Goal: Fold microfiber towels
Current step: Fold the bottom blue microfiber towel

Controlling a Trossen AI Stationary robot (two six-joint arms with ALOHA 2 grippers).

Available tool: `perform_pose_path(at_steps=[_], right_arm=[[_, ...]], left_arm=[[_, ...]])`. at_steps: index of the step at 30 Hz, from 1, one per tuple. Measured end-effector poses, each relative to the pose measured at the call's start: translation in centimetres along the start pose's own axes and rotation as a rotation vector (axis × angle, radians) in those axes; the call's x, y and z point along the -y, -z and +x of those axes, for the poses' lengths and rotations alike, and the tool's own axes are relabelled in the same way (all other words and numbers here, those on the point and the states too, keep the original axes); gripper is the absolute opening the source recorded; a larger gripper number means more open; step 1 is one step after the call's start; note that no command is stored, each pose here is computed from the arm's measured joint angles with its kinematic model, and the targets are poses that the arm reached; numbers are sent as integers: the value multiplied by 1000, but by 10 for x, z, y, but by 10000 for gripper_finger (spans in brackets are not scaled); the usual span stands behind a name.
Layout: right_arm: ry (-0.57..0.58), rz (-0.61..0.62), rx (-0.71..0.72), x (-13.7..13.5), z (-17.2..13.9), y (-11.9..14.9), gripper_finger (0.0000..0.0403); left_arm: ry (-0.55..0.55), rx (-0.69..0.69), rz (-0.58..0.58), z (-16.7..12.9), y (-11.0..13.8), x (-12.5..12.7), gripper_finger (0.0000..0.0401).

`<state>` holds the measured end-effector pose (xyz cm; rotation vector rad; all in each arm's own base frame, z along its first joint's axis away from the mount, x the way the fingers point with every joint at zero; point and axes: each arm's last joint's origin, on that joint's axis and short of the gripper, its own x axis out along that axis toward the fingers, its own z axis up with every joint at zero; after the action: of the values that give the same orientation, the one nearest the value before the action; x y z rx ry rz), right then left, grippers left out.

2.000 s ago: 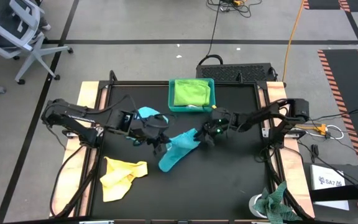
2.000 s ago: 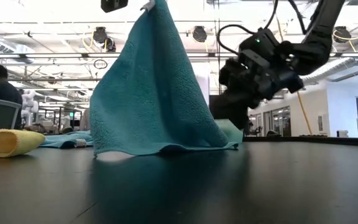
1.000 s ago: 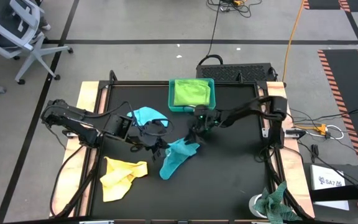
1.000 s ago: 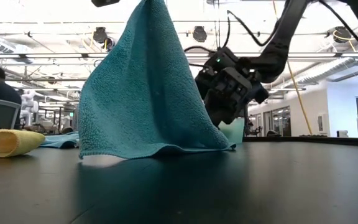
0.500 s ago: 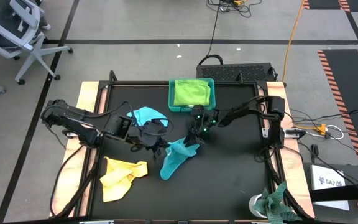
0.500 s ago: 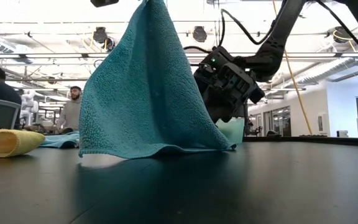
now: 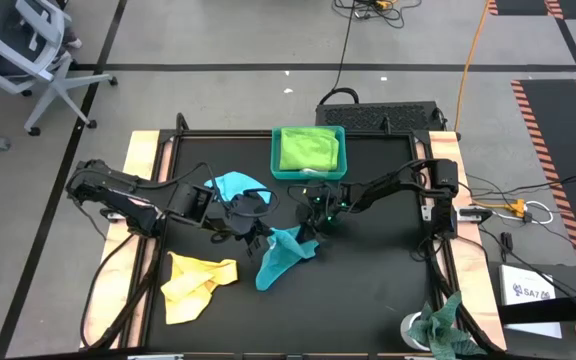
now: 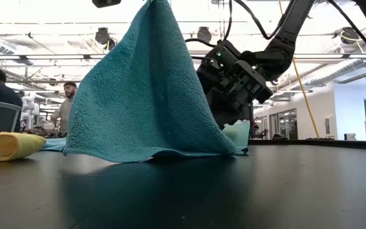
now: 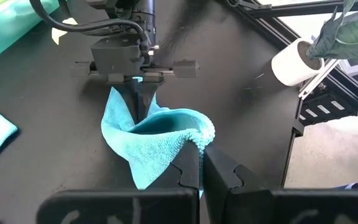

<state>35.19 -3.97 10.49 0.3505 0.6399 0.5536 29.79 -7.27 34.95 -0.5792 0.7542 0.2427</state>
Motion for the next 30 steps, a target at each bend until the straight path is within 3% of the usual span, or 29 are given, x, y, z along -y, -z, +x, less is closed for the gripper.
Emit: perform_pose_path(at_steps=[9, 16, 24, 30], right_arm=[[48, -53, 102, -14, -28, -31, 0], [102, -184, 158, -37, -52, -53, 0], [271, -291, 89, -39, -32, -43, 1], [251, -254, 42, -33, -11, -28, 36]], left_arm=[[-18, -19, 0, 0, 2, -2, 3], [-29, -38, 6, 0, 4, -3, 3], [-48, -73, 16, -1, 10, -2, 2], [-83, -208, -86, 18, 38, -12, 2]])
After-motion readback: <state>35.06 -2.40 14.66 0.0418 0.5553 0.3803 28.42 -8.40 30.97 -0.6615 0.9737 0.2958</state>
